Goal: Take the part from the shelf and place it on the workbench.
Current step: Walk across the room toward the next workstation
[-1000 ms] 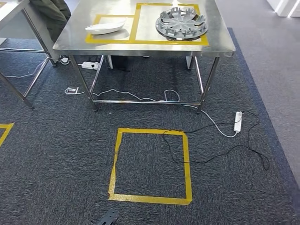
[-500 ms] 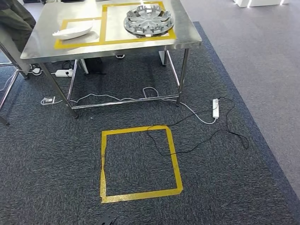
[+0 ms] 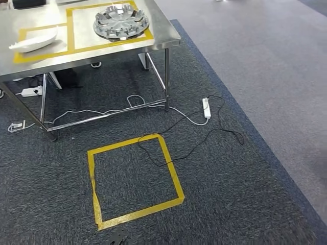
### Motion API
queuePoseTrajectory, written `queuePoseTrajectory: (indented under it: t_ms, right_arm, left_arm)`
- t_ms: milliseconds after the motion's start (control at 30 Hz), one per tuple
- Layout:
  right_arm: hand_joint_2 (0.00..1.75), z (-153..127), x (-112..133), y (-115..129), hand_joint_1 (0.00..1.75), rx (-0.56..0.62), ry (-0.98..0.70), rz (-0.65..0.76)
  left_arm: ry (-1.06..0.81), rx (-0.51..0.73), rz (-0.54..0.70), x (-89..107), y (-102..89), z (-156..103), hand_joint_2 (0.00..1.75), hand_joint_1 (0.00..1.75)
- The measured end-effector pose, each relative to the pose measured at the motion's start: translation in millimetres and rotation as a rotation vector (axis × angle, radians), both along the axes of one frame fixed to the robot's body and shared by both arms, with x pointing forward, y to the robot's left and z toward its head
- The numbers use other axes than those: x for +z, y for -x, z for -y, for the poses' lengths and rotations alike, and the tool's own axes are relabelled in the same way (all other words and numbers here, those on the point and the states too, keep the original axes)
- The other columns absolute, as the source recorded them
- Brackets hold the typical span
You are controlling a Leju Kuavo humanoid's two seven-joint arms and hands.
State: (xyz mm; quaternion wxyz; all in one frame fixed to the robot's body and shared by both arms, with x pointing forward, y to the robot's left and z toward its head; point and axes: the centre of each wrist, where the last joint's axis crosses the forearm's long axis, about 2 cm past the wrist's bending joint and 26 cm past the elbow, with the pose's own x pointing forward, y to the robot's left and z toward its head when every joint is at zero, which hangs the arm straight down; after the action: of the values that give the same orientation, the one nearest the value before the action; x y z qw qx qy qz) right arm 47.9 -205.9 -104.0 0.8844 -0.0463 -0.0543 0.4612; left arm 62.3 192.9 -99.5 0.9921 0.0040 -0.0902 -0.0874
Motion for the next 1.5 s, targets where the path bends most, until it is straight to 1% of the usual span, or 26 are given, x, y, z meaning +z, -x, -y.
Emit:
queuePoseTrajectory:
  t_ms: [100,267,400,733,1100,1300,1500]
  right_arm:
    - [0.00,0.4,-0.5,3.5,0.00,0.000,-0.002,-0.015]
    - [0.00,0.3,-0.2,0.5,0.00,0.004,-0.007,-0.026]
    - [0.00,0.2,-0.3,1.4,0.00,0.009,-0.005,-0.034]
    - [0.00,-0.3,0.1,-1.4,0.00,0.024,0.000,-0.034]
    - [0.00,-0.3,-0.4,2.8,0.00,0.025,0.001,-0.042]
    - [0.00,-0.2,0.0,-0.3,0.00,0.024,0.003,-0.037]
    - [0.00,-0.2,0.0,-0.1,0.00,0.025,0.002,-0.039]
  left_arm:
    - [0.003,-0.001,0.001,0.4,-0.7,1.7,0.00,0.00]
    - [0.000,-0.003,-0.006,-0.3,3.3,0.9,0.00,0.00]
    - [-0.001,-0.005,-0.005,-0.4,2.9,0.3,0.00,0.00]
    - [-0.003,0.000,-0.008,-0.3,1.1,-0.6,0.00,0.00]
    - [-0.006,0.002,-0.015,0.3,-0.4,0.9,0.00,0.00]
    - [-0.009,0.003,-0.025,-0.3,3.2,0.6,0.00,0.00]
    - [-0.009,-0.002,-0.024,-0.3,3.0,0.6,0.00,0.00]
